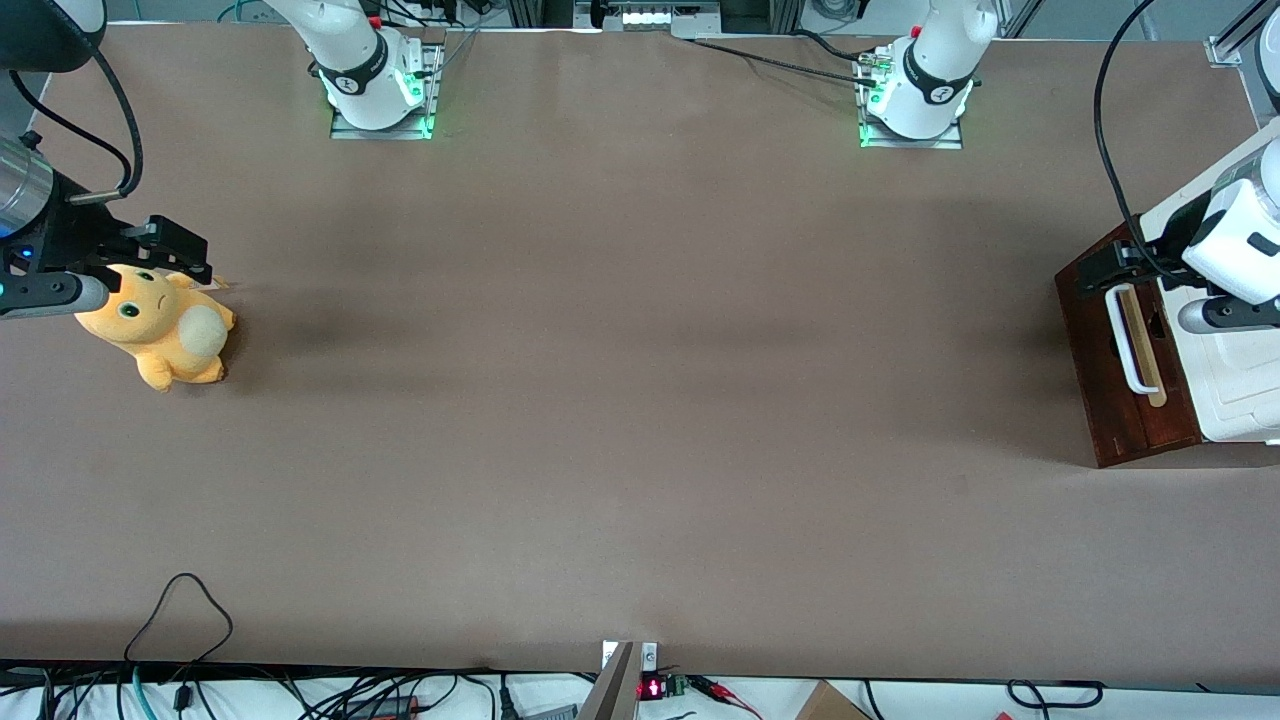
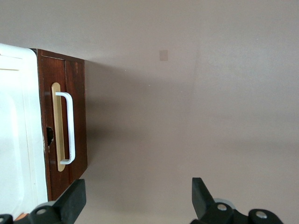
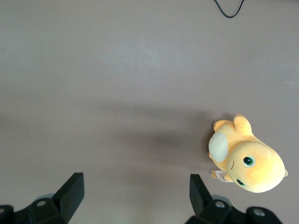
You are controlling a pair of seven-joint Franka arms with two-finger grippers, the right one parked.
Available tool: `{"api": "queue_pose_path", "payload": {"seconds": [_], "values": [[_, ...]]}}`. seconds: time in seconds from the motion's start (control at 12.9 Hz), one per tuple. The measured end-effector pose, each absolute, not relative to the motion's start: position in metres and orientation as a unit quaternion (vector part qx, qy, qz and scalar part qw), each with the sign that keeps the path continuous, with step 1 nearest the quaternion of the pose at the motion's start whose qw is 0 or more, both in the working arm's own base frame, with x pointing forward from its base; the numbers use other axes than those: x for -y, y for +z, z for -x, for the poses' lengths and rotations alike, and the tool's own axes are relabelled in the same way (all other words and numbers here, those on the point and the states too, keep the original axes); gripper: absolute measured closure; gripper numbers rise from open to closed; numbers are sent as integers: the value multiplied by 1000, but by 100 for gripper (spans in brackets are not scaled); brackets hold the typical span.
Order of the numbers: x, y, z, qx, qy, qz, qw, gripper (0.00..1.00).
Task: Open lower drawer with left arm only
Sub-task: 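Move the left gripper toward the lower drawer's white handle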
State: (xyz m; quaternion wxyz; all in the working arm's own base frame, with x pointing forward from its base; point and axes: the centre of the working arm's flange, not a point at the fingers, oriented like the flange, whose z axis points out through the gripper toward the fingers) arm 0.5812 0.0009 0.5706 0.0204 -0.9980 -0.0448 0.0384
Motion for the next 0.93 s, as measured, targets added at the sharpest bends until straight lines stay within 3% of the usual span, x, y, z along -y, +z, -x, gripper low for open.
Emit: {"api": "queue_pose_path", "payload": {"seconds": [0.93], "values": [[8,571,-576,37,60,997,22,0]]}}
